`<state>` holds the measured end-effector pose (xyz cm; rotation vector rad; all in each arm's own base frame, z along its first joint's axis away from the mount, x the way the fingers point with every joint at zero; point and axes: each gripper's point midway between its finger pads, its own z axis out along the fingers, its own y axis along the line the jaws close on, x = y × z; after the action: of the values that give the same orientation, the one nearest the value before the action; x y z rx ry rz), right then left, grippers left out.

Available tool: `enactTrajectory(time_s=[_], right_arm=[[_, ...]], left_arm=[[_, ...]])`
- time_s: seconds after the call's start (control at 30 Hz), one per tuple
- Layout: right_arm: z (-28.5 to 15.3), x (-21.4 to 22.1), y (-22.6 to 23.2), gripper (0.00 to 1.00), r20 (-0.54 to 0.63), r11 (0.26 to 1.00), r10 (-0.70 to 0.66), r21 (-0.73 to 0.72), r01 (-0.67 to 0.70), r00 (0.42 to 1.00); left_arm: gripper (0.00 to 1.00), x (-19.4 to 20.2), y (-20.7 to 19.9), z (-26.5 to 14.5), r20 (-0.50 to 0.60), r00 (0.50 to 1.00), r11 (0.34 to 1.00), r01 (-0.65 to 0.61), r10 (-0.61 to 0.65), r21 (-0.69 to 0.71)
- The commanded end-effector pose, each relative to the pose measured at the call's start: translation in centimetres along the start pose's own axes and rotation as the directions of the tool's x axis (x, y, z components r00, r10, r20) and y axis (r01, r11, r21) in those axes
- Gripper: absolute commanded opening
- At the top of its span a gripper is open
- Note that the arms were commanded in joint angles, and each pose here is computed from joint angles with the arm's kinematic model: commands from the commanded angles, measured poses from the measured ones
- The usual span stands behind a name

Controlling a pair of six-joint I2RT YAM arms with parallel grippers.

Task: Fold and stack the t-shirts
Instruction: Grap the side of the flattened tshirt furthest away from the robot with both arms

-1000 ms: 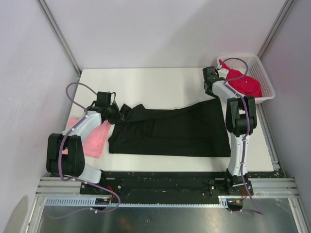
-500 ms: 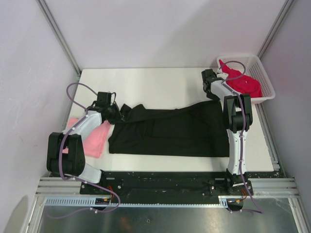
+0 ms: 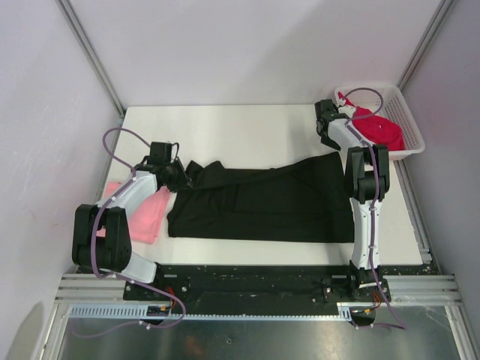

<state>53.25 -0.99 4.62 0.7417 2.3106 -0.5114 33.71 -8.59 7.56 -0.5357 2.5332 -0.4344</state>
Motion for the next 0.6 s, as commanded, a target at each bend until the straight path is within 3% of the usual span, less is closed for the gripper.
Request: enactTrajectory(time_s=[0.0,0.47,0.57], right_arm=[[0.6,-0.3,0.4,0.41,-0.009,1.0,0.011,0.016,-0.011,1.0],[1.4,1.6,-0.5,0.4,-0.067,0.999,-0.002,0.036,0.004,0.998],[1.4,1.6,-0.8,0.36,-0.069,0.999,0.002,0.038,0.001,0.998]], left_arm=[[0.0,-0.5,0.1,0.0,0.016,1.0,1.0,-0.015,0.015,0.003],[0.0,-0.5,0.1,0.1,0.013,1.0,1.0,-0.01,0.01,-0.001],[0.0,-0.5,0.2,0.2,0.013,1.0,1.0,-0.009,0.009,-0.002]])
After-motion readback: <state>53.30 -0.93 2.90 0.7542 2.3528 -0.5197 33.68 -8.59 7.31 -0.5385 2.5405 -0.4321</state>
